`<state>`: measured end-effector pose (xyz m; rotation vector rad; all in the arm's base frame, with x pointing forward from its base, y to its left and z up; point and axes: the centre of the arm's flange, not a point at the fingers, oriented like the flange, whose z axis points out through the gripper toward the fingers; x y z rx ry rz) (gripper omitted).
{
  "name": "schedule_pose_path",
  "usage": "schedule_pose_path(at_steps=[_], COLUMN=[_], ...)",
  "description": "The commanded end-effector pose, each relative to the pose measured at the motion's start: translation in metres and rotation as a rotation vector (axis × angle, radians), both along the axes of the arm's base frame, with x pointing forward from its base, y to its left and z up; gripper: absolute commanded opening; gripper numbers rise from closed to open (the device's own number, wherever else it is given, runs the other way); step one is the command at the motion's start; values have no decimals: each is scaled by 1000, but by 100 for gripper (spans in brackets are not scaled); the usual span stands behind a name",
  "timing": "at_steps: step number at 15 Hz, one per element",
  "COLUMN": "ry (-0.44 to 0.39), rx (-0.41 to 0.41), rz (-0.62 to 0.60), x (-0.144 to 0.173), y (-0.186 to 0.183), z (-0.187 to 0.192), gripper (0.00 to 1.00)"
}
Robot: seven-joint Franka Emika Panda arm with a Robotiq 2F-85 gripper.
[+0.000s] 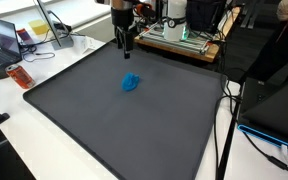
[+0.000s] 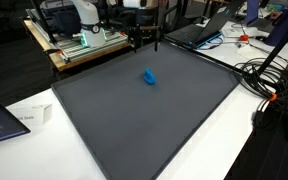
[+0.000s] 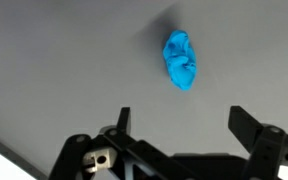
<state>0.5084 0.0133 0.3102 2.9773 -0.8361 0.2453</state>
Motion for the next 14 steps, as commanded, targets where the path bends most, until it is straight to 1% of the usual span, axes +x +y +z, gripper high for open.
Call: schedule_pose_path(at_steps=[1, 5, 9, 13, 14], ry=[4, -6, -26, -89, -100], rx=[99, 189, 256, 286, 280], rz=[86, 187, 258, 319, 329], x=[3, 5, 3, 3, 3], y=[-23, -38, -51, -65, -68], z=[-1, -16, -34, -59, -67], gripper=[100, 100, 100, 100, 100])
